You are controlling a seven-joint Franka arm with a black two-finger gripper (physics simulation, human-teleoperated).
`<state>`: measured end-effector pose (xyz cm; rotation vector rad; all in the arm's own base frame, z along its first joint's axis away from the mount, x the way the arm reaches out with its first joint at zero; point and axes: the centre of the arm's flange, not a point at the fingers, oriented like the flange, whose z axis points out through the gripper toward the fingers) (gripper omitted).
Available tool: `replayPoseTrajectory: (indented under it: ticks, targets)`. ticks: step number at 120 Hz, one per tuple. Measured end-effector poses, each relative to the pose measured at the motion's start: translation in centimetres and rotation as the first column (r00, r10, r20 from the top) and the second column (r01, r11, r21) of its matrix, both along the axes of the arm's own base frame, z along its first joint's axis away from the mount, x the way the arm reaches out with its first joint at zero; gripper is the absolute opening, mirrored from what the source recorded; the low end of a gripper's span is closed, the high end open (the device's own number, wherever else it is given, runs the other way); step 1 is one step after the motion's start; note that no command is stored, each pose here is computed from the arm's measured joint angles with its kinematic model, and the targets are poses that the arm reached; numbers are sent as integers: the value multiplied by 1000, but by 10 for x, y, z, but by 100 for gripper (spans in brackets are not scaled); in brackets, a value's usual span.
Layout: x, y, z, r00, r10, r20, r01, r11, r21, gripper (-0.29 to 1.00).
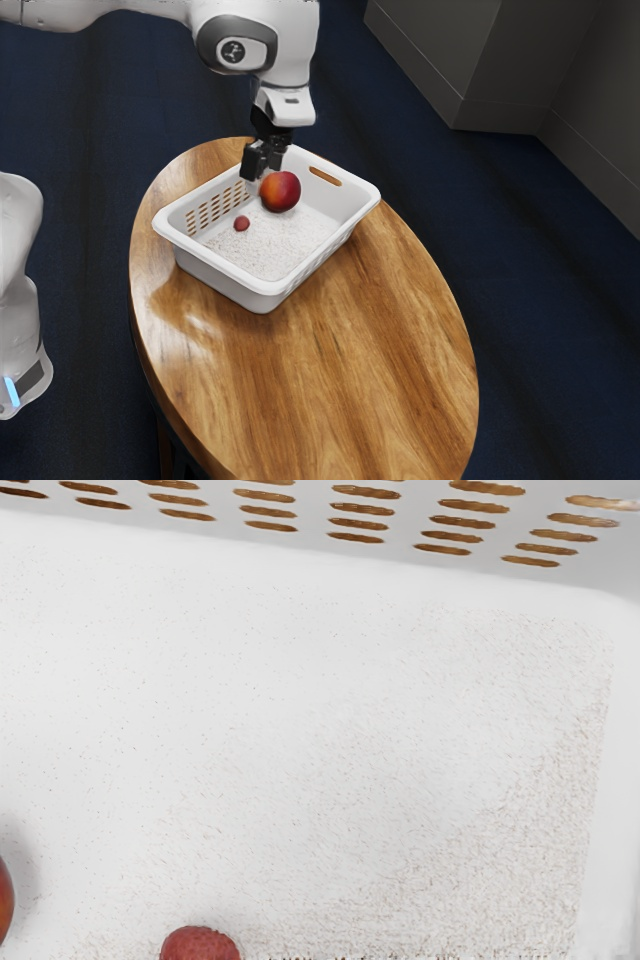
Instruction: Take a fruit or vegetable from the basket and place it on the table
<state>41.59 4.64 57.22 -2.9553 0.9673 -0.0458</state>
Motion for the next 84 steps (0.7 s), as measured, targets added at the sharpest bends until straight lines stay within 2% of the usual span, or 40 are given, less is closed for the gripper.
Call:
replayPoseTrajectory:
  ticks: [36, 54, 84]
  targets:
    - [-18, 18, -29, 974, -225, 36, 225, 974, -1, 70]
    - [-34, 31, -50, 961, -274, 21, 275, 961, -29, 70]
    - [-30, 21, -59, 920, -392, 10, 392, 919, -48, 70]
